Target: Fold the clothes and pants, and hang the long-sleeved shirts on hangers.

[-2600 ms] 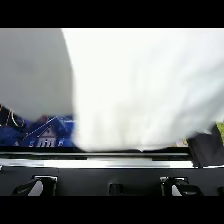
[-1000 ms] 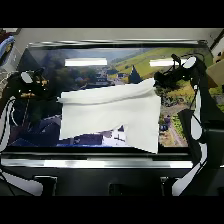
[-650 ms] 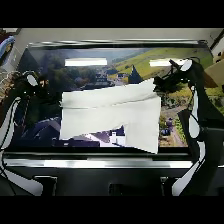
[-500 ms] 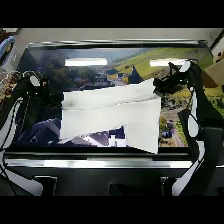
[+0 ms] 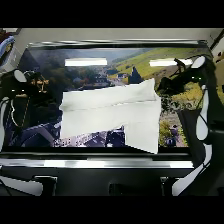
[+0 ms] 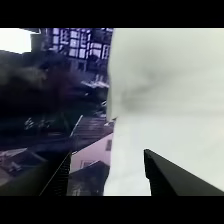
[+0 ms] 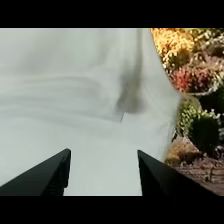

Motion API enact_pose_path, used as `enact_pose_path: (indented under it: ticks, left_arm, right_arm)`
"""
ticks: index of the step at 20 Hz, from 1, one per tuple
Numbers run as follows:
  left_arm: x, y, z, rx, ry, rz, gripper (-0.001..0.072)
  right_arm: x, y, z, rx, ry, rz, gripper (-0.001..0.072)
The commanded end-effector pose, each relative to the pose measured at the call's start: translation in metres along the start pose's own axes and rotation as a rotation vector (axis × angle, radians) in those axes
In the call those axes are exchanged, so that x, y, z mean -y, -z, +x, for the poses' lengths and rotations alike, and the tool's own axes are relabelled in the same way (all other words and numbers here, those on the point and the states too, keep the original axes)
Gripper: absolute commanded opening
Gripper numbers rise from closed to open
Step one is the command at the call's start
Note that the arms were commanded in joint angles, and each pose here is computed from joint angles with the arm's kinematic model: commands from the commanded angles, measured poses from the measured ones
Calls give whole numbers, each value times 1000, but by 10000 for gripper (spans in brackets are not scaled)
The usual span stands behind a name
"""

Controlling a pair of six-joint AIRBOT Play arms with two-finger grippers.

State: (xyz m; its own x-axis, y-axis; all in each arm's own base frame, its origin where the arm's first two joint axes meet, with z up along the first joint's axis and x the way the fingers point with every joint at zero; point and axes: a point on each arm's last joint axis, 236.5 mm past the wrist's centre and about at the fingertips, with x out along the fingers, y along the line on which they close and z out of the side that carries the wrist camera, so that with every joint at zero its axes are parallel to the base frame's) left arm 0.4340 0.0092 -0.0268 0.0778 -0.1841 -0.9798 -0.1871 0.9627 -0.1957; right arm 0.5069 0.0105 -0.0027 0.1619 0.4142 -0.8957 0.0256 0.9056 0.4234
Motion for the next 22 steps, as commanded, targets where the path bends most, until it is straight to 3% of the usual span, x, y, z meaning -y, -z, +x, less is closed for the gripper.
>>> enact_pose_path:
  ticks: [1, 5, 10, 16, 21, 22]
  left_arm:
    - [-34, 31, -28, -22, 29, -66, 523]
    - [-60, 88, -13, -29, 151, -248, 523]
    - [-44, 121, 5, -28, 319, -360, 523]
    - [-41, 125, 11, -37, 335, -375, 523]
    - [-40, 125, 11, -38, 335, -374, 523]
    - [-40, 125, 11, -38, 335, -373, 523]
  right_arm:
    - [13, 32, -40, -18, -137, 35, 485]
    - [53, 123, -33, -90, -174, 232, 485]
    - [46, 207, 13, -164, -206, 285, 485]
    - [23, 242, 52, -214, -288, 316, 482]
    - [18, 264, 78, -252, -238, 295, 475]
    - [16, 264, 82, -248, -235, 299, 389]
